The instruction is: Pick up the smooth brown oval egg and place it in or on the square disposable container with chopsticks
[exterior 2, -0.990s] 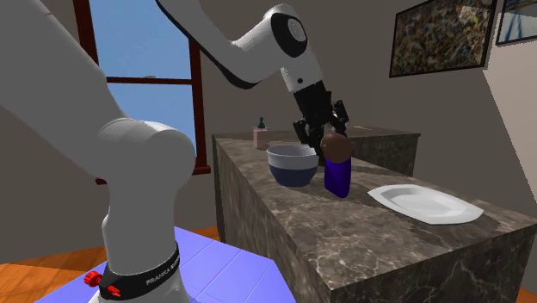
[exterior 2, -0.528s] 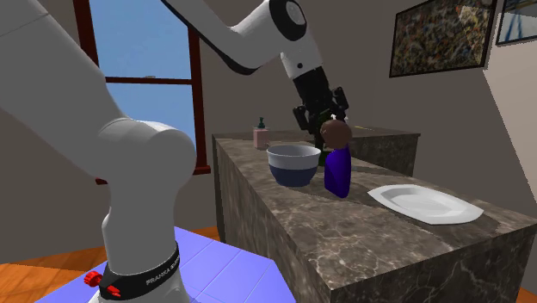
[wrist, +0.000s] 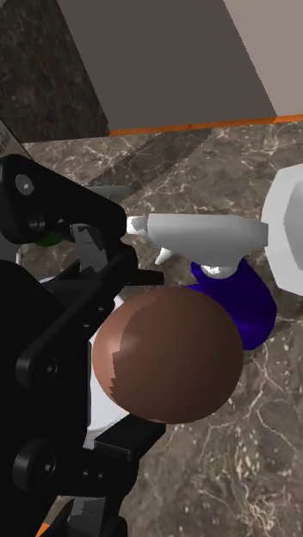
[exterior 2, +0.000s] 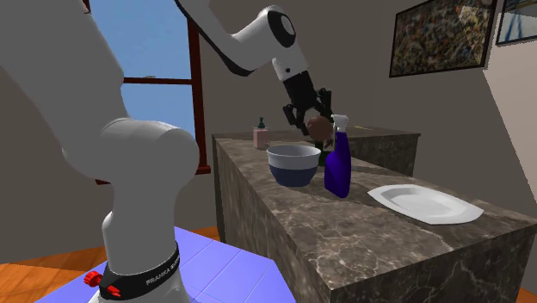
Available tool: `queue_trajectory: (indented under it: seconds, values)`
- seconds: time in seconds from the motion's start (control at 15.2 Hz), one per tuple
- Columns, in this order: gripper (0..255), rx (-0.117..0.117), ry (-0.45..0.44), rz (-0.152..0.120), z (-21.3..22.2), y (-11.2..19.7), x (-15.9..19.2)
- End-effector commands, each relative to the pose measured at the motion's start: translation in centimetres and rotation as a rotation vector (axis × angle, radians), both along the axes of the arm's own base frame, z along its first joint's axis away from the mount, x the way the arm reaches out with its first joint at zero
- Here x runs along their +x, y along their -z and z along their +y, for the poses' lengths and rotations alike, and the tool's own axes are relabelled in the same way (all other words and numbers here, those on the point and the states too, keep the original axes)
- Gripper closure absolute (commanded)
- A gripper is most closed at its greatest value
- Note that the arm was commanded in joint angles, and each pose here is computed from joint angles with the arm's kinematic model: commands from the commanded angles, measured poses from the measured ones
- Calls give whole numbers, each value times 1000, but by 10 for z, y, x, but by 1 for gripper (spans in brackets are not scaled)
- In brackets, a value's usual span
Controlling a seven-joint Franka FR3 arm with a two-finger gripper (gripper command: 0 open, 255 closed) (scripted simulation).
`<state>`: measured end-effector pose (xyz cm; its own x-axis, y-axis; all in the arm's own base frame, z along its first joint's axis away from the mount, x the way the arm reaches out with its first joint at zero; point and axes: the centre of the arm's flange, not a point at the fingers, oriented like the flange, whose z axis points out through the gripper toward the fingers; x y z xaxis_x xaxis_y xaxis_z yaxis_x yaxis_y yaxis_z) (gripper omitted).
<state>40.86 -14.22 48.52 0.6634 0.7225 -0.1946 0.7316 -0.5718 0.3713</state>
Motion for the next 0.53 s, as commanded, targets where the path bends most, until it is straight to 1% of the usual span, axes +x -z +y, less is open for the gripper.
queue_trajectory:
  seconds: [0.0, 0.46]
  values:
    - [255, 1, 0, 0, 17, 1, 20]
    - [255, 1, 0, 0, 74, 0, 93]
